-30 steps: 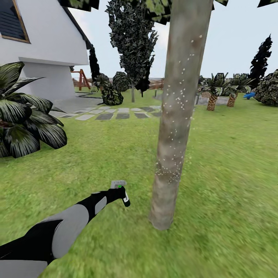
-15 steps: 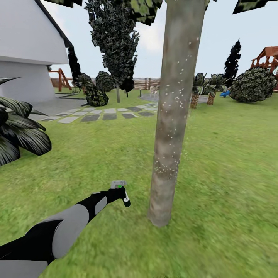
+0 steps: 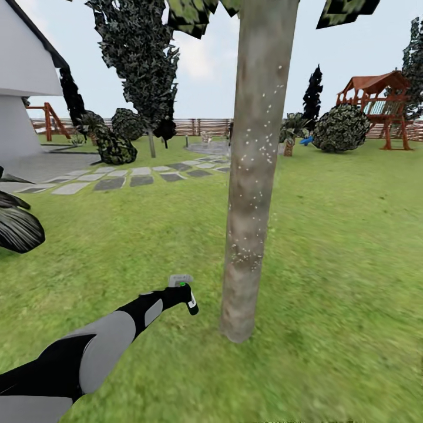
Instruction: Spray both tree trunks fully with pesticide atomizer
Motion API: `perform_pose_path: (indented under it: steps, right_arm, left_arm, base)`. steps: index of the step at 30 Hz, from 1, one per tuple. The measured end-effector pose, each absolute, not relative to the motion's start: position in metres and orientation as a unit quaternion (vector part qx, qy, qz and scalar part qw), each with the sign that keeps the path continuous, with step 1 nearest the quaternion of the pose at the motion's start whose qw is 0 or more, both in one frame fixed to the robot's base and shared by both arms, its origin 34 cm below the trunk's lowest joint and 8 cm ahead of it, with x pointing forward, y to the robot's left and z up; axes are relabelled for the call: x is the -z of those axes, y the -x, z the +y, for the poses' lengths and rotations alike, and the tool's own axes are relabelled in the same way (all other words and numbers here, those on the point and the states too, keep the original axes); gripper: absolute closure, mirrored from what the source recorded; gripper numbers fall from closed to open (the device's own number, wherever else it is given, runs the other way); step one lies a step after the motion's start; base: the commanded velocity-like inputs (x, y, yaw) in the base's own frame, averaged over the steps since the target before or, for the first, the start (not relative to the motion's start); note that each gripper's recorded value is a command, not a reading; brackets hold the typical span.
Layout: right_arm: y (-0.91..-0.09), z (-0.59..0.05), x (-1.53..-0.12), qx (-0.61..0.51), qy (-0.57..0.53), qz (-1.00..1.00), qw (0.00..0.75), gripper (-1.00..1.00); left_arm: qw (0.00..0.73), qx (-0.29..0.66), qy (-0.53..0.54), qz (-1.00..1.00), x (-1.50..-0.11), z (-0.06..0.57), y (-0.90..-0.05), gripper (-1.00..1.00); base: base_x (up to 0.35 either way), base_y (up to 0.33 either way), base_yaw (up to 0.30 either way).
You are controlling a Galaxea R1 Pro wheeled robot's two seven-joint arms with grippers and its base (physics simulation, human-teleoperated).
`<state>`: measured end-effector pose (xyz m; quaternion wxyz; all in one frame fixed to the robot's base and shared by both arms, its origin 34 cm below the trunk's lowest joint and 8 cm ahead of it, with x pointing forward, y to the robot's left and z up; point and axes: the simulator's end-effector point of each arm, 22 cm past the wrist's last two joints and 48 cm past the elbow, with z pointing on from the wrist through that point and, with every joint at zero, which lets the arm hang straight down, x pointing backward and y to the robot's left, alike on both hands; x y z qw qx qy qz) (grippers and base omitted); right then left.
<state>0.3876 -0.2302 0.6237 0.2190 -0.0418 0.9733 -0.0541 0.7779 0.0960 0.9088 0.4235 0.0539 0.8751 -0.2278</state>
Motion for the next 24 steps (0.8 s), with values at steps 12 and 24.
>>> perform_pose_path:
  steps: [12, 24]
  right_arm:
    - [-0.3869, -0.2301, -0.6231, 0.054, 0.042, 0.974, 0.218, -1.00]
    - [-0.3868, -0.2302, -0.6232, 0.054, 0.042, 0.974, 0.218, -1.00]
  left_arm:
    - [0.422, 0.228, -0.053, 0.876, -0.9068, 0.0962, -0.7775, 1.00]
    - [0.422, 0.228, -0.053, 0.876, -0.9069, 0.0960, -0.7774, 1.00]
  base:
    - [0.014, 0.350, -0.161]
    - [0.020, 0.350, -0.261]
